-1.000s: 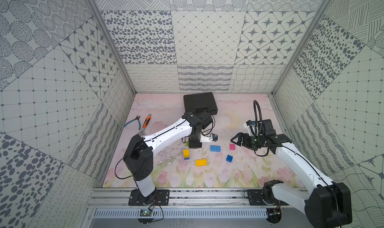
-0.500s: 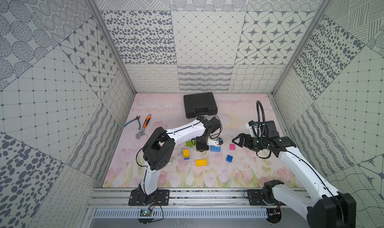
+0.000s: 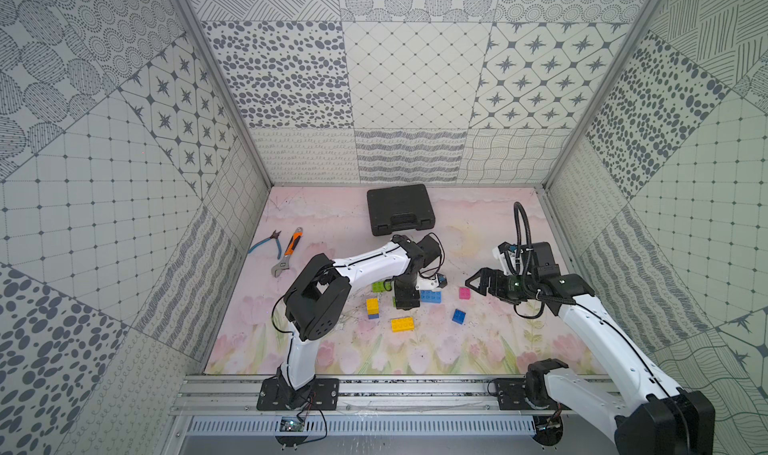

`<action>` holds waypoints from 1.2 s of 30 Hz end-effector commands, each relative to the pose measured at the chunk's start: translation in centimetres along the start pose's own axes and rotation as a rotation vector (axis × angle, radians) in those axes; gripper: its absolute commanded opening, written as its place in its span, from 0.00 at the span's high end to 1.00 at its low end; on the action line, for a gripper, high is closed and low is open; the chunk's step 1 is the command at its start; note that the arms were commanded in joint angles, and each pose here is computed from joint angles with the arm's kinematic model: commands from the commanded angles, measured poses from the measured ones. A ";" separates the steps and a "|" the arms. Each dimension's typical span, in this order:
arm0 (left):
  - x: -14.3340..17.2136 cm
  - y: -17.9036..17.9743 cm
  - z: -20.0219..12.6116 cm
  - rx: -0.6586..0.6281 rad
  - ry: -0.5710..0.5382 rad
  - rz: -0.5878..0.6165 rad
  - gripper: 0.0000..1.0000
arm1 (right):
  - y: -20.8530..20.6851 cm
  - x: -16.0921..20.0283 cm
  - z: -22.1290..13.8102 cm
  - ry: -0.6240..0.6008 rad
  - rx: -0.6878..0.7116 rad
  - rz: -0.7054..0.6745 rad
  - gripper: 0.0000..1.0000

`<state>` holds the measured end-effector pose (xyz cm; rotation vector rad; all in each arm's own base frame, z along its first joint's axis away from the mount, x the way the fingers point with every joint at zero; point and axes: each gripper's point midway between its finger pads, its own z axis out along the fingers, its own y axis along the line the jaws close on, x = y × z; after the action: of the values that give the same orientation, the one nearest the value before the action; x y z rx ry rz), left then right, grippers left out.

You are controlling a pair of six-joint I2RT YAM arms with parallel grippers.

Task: Assemble a spoon with lego
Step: Place the lego brick at the center of the board, then pick up the lego brick from the center of the board.

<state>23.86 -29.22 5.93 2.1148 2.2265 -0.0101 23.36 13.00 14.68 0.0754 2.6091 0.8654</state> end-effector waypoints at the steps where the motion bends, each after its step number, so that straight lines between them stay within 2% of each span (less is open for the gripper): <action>1: 0.2 -3.1 -1.8 0.053 -0.057 0.084 0.19 | 0.1 -0.7 -0.4 -0.034 0.001 -0.020 0.02; 5: 1.4 -6.7 -1.9 0.145 -0.084 0.174 0.21 | 0.0 -0.6 -0.2 -0.026 0.002 -0.017 0.02; 9: 2.3 -7.9 -1.6 0.168 -0.081 0.186 0.23 | -0.1 -0.7 -0.1 -0.027 0.004 -0.017 0.02; 14: 1.4 -7.8 -1.1 0.173 -0.069 0.170 0.25 | -0.2 -0.6 0.1 -0.026 0.005 -0.009 0.02; 19: 1.4 -7.7 0.5 0.166 -0.034 0.114 0.31 | -0.2 -0.5 0.0 -0.027 0.004 -0.011 0.02; 23: 1.2 -8.0 0.8 0.165 -0.057 0.074 0.32 | -0.2 -0.6 0.0 -0.027 0.004 -0.011 0.02; 27: 1.1 -7.3 1.4 0.131 -0.042 0.053 0.35 | -0.3 -0.5 0.1 -0.025 0.005 -0.009 0.02; 36: 1.1 -7.4 3.0 0.139 -0.031 0.018 0.43 | -0.2 -0.5 0.1 -0.028 -0.001 -0.010 0.02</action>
<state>16.56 -28.26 3.11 2.2375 2.2128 -0.1891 23.47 12.85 14.55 0.0835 2.6089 0.8579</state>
